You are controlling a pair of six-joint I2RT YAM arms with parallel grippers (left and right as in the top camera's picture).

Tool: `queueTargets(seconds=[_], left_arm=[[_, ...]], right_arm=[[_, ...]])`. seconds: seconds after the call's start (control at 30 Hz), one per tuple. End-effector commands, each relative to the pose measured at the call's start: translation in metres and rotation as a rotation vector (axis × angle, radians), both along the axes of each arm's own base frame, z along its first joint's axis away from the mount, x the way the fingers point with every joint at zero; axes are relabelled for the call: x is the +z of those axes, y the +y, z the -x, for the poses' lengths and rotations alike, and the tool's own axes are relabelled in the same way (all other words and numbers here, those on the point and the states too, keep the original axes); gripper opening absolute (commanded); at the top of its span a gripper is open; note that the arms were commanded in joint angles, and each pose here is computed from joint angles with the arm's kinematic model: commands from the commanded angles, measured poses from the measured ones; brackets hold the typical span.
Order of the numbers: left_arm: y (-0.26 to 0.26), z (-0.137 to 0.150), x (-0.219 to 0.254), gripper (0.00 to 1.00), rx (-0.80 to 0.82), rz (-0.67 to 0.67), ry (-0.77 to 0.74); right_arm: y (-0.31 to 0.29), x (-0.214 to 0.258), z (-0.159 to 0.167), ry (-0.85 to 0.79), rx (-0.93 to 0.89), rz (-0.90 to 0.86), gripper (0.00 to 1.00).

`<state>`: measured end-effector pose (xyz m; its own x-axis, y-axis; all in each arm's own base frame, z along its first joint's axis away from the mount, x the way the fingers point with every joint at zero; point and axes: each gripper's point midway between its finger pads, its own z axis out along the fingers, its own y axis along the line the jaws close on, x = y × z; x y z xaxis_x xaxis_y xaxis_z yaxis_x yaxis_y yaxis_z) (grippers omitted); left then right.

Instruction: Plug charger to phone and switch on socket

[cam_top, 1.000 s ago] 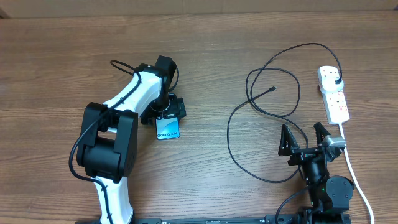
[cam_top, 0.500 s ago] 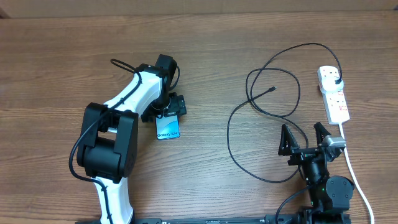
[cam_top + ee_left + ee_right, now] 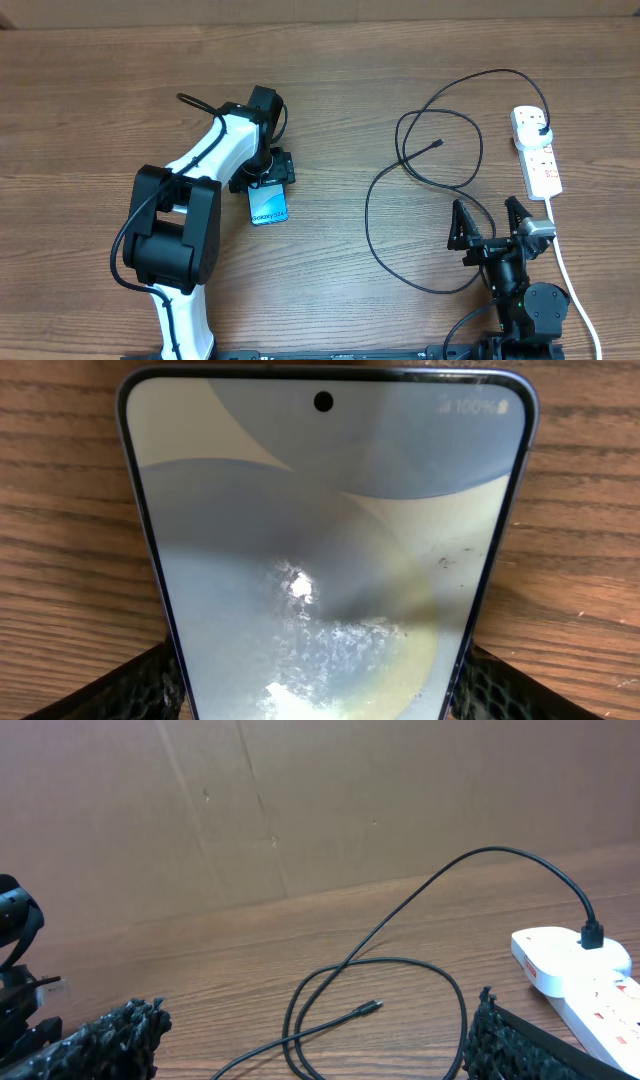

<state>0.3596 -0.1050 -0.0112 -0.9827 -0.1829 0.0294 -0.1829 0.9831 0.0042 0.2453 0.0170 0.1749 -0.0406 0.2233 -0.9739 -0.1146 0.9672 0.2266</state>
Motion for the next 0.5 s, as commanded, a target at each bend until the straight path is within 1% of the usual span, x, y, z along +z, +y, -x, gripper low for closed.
queueTargets(seconds=[0.0,0.1,0.2,0.47], left_arm=[[-0.008,0.052,-0.069,0.85,-0.027,0.065,0.232],[-0.007,0.055,-0.068,0.86,-0.025,0.061,0.246],[-0.006,0.058,-0.067,0.95,-0.02,0.059,0.257],[-0.009,0.064,-0.065,0.95,-0.012,0.08,0.286]], right_arm=[[-0.001,-0.003,0.0,0.001,-0.005,0.001,1.0],[-0.001,-0.003,0.0,0.001,-0.005,0.001,1.0],[-0.001,-0.003,0.0,0.001,-0.005,0.001,1.0],[-0.001,-0.003,0.0,0.001,-0.005,0.001,1.0]])
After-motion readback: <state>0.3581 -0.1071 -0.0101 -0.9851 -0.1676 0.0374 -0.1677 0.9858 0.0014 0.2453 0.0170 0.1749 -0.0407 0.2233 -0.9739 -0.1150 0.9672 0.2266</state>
